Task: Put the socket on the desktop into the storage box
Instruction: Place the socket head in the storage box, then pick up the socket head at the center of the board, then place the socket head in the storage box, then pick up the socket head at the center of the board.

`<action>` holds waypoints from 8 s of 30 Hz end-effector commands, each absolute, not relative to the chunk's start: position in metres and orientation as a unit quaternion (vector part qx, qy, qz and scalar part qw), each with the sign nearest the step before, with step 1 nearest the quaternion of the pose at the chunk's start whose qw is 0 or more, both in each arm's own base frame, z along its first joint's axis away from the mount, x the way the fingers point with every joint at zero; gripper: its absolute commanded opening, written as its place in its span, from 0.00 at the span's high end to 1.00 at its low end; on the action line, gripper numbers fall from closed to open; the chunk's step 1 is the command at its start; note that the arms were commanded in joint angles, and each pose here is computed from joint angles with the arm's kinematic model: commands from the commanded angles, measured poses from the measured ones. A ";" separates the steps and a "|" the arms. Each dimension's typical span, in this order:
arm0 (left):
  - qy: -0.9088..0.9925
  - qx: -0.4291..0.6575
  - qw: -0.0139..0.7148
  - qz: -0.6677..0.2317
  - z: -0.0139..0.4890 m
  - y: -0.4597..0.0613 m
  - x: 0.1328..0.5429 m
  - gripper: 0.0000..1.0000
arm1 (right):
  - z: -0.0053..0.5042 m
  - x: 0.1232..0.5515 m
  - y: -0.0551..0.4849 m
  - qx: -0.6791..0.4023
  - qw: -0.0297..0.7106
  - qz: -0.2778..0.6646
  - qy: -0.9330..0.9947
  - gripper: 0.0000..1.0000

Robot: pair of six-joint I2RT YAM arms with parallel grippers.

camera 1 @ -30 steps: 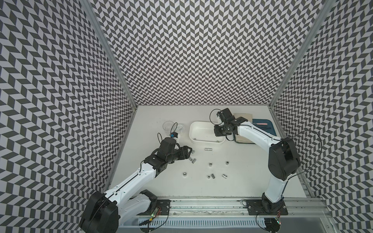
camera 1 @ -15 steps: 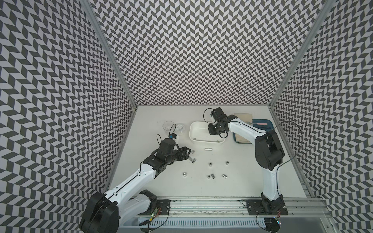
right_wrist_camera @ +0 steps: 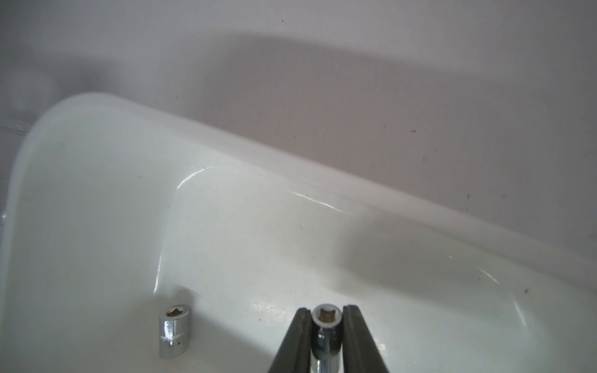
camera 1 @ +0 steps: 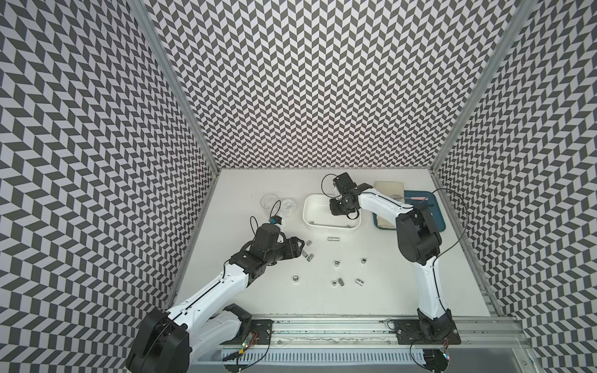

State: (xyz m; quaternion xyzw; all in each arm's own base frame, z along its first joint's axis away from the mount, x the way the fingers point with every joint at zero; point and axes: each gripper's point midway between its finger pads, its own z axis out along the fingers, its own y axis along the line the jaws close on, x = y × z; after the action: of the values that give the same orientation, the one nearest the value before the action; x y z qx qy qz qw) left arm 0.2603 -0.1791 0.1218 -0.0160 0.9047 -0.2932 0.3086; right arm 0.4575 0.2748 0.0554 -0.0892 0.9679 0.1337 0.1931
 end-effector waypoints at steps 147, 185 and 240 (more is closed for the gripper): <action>0.930 -0.040 0.322 -0.174 0.141 -0.223 0.392 0.91 | 0.149 0.250 0.267 -0.193 0.335 0.310 0.869 0.66; 0.956 0.003 0.272 -0.113 0.065 -0.269 0.468 0.74 | 0.150 0.248 0.251 -0.166 0.346 0.298 0.874 0.65; 0.906 0.115 0.234 -0.333 0.127 -0.267 0.266 0.53 | 0.091 0.272 0.182 -0.064 0.240 0.164 0.955 0.58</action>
State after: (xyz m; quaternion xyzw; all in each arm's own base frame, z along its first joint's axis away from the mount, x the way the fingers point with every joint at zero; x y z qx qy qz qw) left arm 0.2744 -0.2600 0.1189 0.1039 0.9167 -0.3077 0.2328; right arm 0.2685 0.1796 0.0902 -0.0604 0.9545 0.1643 0.2413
